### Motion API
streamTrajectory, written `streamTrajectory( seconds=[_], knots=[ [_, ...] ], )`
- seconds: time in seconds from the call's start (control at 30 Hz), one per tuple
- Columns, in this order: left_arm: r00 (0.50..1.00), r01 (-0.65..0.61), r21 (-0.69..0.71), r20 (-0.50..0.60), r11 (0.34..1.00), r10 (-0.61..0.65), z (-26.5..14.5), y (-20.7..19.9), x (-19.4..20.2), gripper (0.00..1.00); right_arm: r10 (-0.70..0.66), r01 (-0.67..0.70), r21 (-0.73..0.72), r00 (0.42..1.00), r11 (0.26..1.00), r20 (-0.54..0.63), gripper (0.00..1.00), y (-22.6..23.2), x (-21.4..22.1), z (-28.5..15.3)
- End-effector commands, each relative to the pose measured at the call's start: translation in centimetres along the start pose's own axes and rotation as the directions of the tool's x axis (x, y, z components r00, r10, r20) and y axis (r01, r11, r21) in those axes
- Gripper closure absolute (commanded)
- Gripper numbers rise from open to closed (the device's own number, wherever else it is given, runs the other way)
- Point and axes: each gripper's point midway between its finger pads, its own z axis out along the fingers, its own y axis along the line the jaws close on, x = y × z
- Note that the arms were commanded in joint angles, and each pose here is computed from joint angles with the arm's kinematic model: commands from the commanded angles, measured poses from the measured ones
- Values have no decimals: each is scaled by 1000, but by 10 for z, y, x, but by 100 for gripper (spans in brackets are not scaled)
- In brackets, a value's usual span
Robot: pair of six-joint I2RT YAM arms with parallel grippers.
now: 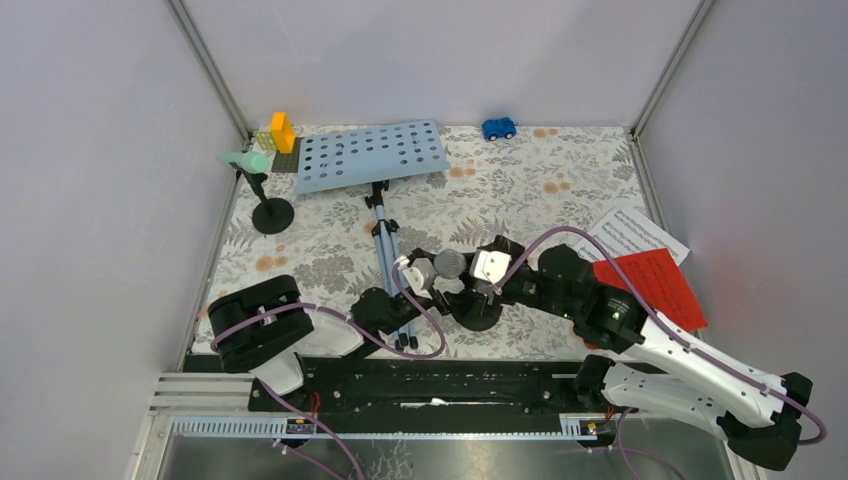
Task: Pack up the instrument practice props
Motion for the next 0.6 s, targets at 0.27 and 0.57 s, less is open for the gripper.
streamTrajectory(
  seconds=[0.27, 0.57],
  knots=[
    [994, 35, 43, 106, 998, -40, 8, -11, -27, 15, -102, 90, 145, 992, 985, 74, 40, -37, -29, 9],
    [992, 44, 66, 114, 997, -52, 12, -16, -29, 15, -122, 113, 133, 990, 985, 64, 100, -33, -22, 9]
  ],
)
